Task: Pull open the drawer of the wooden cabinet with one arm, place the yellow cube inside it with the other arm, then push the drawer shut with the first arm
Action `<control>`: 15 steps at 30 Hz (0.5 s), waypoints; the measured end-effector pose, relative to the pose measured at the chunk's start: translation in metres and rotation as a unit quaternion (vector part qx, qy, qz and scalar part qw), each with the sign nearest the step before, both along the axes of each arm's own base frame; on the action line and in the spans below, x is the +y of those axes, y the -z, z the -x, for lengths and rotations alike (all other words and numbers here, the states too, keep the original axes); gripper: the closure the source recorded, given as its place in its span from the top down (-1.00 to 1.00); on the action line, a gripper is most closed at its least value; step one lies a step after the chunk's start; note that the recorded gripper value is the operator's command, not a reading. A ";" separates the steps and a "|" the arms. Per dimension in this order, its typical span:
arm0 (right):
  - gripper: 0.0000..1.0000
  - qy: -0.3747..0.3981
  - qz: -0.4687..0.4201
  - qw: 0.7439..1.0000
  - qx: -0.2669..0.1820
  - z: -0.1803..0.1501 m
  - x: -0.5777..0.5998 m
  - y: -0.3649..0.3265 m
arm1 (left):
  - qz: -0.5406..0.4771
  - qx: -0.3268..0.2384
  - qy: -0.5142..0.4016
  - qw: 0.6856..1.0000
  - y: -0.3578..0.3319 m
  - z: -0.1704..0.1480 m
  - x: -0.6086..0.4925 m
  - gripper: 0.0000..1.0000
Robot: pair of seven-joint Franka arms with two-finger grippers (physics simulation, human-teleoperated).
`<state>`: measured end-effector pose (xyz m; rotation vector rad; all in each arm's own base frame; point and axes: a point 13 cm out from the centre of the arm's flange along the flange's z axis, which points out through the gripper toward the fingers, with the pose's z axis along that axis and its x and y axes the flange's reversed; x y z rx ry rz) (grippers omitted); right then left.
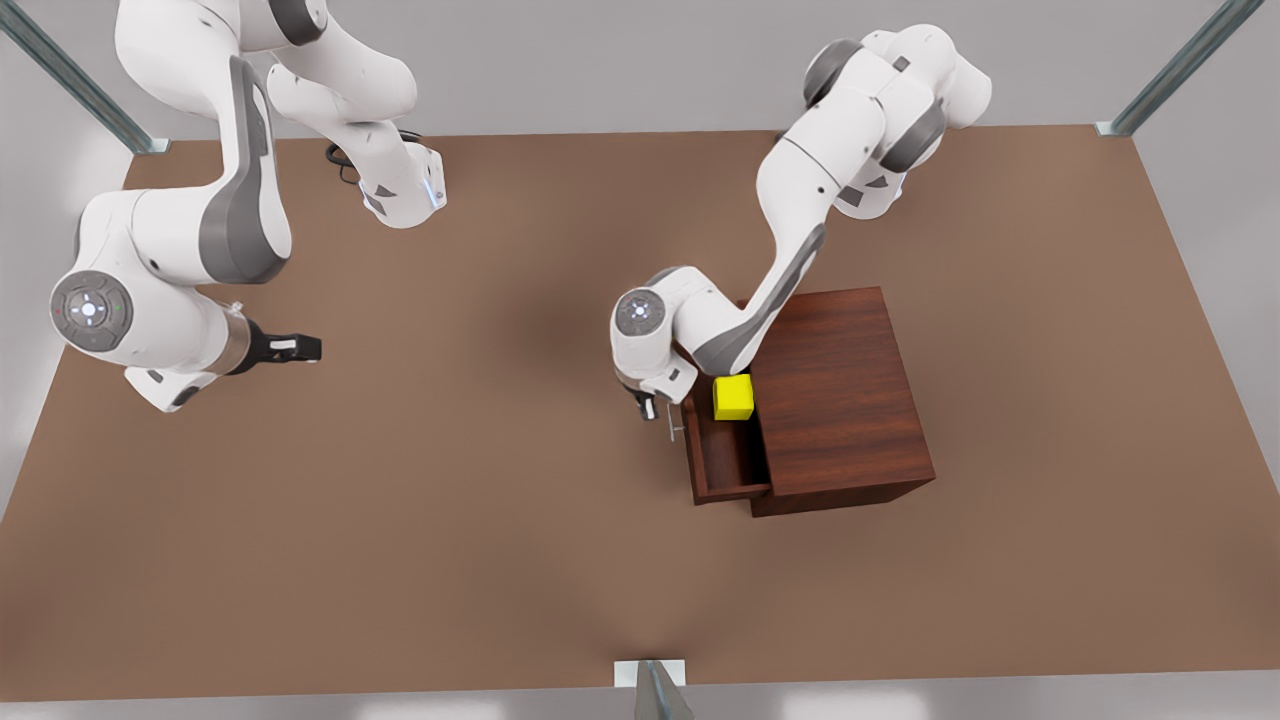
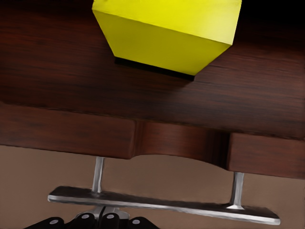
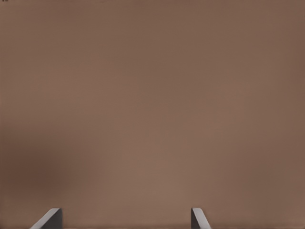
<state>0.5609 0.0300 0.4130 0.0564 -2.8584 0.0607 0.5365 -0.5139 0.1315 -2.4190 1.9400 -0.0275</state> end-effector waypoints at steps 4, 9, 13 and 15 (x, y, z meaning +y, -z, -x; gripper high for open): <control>1.00 0.008 0.001 1.000 0.000 0.000 0.001 0.001 | -0.001 0.003 -0.017 1.000 0.001 -0.010 0.013 -0.57; 1.00 0.015 0.003 1.000 0.002 0.001 0.001 0.004 | 0.005 0.010 -0.033 0.999 -0.002 -0.020 0.025 -0.57; 1.00 0.019 0.004 1.000 0.002 0.001 0.002 0.004 | 0.008 0.023 -0.046 0.999 -0.002 -0.026 0.045 -0.57; 1.00 0.021 0.005 1.000 0.002 0.001 0.002 0.004 | 0.009 0.030 -0.052 0.998 -0.004 -0.030 0.057 -0.57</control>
